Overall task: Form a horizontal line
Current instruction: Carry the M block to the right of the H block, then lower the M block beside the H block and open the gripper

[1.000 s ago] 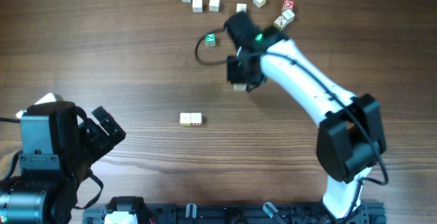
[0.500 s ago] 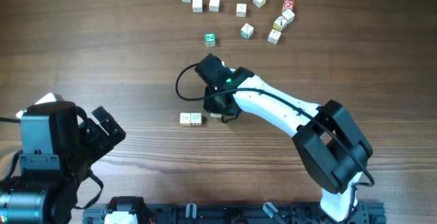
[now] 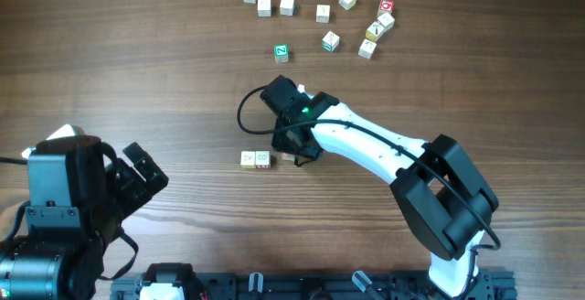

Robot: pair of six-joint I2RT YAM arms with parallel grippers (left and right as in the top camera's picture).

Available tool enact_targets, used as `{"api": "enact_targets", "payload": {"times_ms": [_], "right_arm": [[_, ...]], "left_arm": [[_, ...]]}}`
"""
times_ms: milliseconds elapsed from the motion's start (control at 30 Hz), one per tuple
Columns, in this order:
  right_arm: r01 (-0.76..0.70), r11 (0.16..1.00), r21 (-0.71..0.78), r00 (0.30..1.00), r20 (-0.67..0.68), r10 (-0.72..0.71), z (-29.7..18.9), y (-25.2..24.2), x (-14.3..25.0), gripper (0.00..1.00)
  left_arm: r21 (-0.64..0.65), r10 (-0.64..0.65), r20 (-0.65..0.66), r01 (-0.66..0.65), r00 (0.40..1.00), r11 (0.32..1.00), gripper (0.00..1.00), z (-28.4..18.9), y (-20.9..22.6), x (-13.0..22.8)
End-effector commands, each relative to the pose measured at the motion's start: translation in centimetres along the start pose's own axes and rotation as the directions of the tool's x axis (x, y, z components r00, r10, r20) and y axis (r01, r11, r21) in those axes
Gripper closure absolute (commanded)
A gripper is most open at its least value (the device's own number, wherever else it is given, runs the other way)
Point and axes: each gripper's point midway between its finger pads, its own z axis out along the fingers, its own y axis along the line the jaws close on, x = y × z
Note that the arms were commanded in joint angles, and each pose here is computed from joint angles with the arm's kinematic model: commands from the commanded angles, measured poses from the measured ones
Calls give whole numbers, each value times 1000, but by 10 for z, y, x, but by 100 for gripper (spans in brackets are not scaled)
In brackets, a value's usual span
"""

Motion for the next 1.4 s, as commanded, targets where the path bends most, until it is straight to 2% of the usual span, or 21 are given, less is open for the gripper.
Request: {"api": "enact_targets", "payload": {"times_ms": [0, 567, 600, 633, 700, 967, 1367], "right_arm": [[-2, 1000, 22, 1000, 13, 1, 3, -3, 0, 54], [-11, 999, 43, 994, 111, 6, 2, -5, -20, 50], [-13, 999, 43, 994, 110, 9, 2, -6, -20, 53], [-17, 999, 44, 994, 111, 12, 1, -7, -21, 60], [-15, 999, 45, 994, 109, 10, 1, -7, -21, 64], [-12, 999, 43, 997, 78, 8, 2, -8, -14, 69], [-12, 1000, 5, 1000, -6, 12, 3, -2, 1, 70]], "left_arm": [[7, -5, 1, 5, 1000, 1000, 0, -1, 0, 0], [7, -5, 1, 5, 1000, 1000, 0, -1, 0, 0], [7, -6, 1, 6, 1000, 1000, 0, -1, -1, 0], [7, -5, 1, 5, 1000, 1000, 0, -1, 0, 0], [7, -5, 1, 5, 1000, 1000, 0, -1, 0, 0], [7, -5, 1, 5, 1000, 1000, 0, -1, 0, 0], [7, -5, 1, 5, 1000, 1000, 0, -1, 0, 0]]}}
